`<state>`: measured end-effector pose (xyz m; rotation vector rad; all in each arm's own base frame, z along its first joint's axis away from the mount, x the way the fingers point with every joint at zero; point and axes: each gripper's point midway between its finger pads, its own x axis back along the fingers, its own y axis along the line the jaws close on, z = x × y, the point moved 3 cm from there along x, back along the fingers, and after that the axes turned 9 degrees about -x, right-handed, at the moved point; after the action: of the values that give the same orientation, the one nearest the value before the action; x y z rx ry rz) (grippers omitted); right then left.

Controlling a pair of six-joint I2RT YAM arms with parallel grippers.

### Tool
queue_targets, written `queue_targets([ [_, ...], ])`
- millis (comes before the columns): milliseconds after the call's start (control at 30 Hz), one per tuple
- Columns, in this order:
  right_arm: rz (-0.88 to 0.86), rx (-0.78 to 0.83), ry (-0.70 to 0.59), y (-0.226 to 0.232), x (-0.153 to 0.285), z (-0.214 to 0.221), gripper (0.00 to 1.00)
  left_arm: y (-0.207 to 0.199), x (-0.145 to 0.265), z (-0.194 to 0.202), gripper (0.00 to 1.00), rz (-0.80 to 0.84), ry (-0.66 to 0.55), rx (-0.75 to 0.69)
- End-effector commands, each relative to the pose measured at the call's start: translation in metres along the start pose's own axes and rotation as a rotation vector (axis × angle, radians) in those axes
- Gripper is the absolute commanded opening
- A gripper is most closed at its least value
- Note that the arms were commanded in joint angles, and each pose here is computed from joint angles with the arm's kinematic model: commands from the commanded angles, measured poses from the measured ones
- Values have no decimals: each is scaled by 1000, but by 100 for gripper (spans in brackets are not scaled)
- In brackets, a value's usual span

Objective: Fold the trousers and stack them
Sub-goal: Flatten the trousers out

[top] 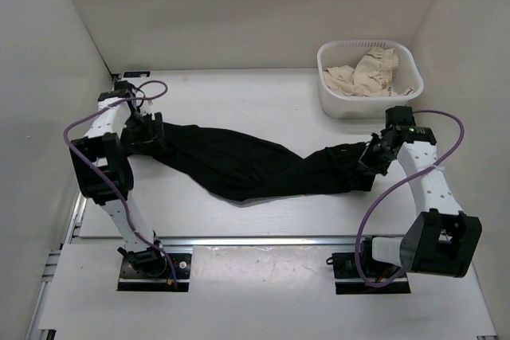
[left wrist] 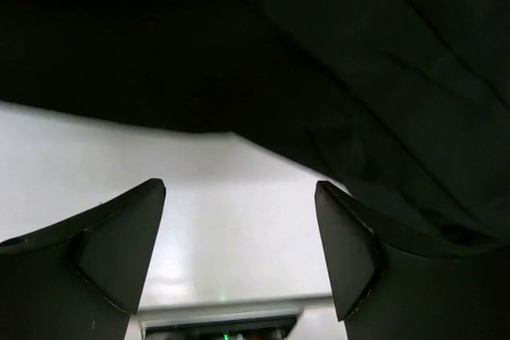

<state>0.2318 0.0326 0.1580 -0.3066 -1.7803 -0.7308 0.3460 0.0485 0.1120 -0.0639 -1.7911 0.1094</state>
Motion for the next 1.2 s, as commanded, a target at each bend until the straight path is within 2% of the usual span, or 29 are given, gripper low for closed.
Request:
queue_targets([
  [0, -76, -18, -32, 7, 1, -9, 0, 24, 5, -42, 87, -31, -160, 23],
  [67, -64, -21, -21, 0, -5, -6, 0, 51, 11, -49, 87, -59, -212, 76],
  [167, -48, -22, -11, -8, -9, -4, 0, 85, 23, -48, 79, -93, -296, 145],
  [200, -46, -32, -15, -10, -8, -6, 0, 91, 16, -37, 77, -96, -282, 165],
  [333, -27, -15, 8, -17, -13, -4, 0, 111, 11, -29, 77, -103, -309, 212],
  [567, -22, -3, -4, -13, -9, -13, 0, 150, -3, -39, 81, -148, -353, 263],
  [700, -27, -21, -12, -8, -7, -18, 0, 155, -18, -48, 82, -121, -339, 264],
  [867, -14, -23, -8, -9, -5, -19, 0, 161, -37, -47, 70, -121, -301, 274],
  [933, -6, -23, -13, -9, -3, -20, 0, 160, -41, -47, 62, -104, -297, 273],
  [967, -3, -22, -26, -9, -1, -23, 0, 158, -41, -48, 45, -95, -300, 272],
  [1067, 0, -23, -21, -8, 0, -24, 0, 154, -35, -52, 17, -70, -317, 265],
  [1167, -17, -31, -26, -1, 0, -31, 0, 148, -21, -48, 14, -64, -329, 261],
])
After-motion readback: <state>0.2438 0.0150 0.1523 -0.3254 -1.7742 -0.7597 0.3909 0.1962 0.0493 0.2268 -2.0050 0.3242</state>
